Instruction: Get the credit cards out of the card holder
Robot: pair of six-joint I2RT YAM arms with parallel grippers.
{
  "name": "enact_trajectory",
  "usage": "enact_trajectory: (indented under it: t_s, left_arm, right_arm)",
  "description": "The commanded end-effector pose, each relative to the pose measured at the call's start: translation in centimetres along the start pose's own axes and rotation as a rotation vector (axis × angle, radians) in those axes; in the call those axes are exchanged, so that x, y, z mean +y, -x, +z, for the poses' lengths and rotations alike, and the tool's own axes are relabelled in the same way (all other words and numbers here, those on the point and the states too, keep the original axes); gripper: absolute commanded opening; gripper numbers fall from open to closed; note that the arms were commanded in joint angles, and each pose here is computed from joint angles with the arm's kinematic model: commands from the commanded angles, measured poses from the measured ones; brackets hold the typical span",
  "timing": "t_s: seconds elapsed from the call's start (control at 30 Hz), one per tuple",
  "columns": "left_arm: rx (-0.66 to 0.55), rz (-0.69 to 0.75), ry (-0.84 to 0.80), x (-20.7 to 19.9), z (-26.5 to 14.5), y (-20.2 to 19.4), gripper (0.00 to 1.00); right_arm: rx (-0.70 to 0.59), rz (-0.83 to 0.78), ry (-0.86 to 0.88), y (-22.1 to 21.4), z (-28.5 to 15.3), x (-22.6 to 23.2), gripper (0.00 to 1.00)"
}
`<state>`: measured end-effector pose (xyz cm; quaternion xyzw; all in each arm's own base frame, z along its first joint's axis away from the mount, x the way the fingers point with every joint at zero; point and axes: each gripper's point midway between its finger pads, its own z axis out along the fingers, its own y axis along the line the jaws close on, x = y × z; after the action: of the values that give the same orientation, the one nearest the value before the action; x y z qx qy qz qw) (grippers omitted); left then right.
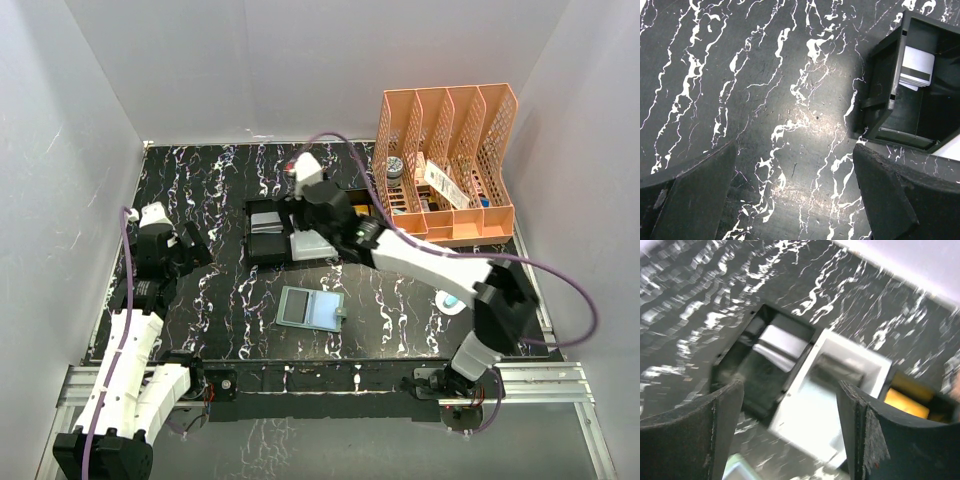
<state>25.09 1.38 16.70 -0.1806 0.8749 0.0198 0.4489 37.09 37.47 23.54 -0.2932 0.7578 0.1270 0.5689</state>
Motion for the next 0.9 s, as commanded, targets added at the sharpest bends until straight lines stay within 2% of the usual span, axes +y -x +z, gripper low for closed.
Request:
enact_trajectory:
  t_s: [0.0,0.07,0.17,0.3,0.43,0.63,0.67,0.77,0.87]
  left_arm:
    - [-0.022,0.014,-0.059,-0.8,-0.6,0.6,0.99]
    - [-0.02,0.019,-0.076,-1.1,-0.6,0.5,0.99]
    - [-0.007,0.025,-0.113,-1.8,-0.6,0.3,0.99]
    - [0.019,0.02,-0.183,-3.0,-0.7,-0.3,0.99]
    - [0.128,-0.05,-0.486,-8.2,-2.2,-2.3,0.95]
    - [0.403,-0.17,-0.988,-15.2,-7.4,-6.1,0.84]
    - [0.424,-0.16,-1.004,-15.7,-7.8,-6.8,0.84]
    - [0.431,-0.088,-0.905,-15.7,-7.4,-9.0,0.83]
    - [0.49,-0.126,-0.88,-16.1,-7.3,-10.5,0.8]
  right_arm:
    - [-0.024,0.555,0.046,-1.8,-4.1,1.6,0.76]
    - [0.033,0.647,0.157,-3.9,-5.8,3.8,0.79]
    - [0.105,0.775,0.193,-6.5,-7.6,4.9,0.8]
    - [0.161,0.869,0.259,-9.9,-9.6,6.3,0.81]
    - [0.207,0.969,0.352,-11.8,-10.9,8.1,0.77]
    - [0.293,1.06,0.467,-13.5,-12.1,10.4,0.7]
    - [0.3,1.071,0.483,-13.7,-12.2,10.8,0.68]
    - [0.321,1.107,0.483,-14.7,-12.2,11.1,0.63]
    - [0.341,1.149,0.368,-16.9,-11.9,9.9,0.61]
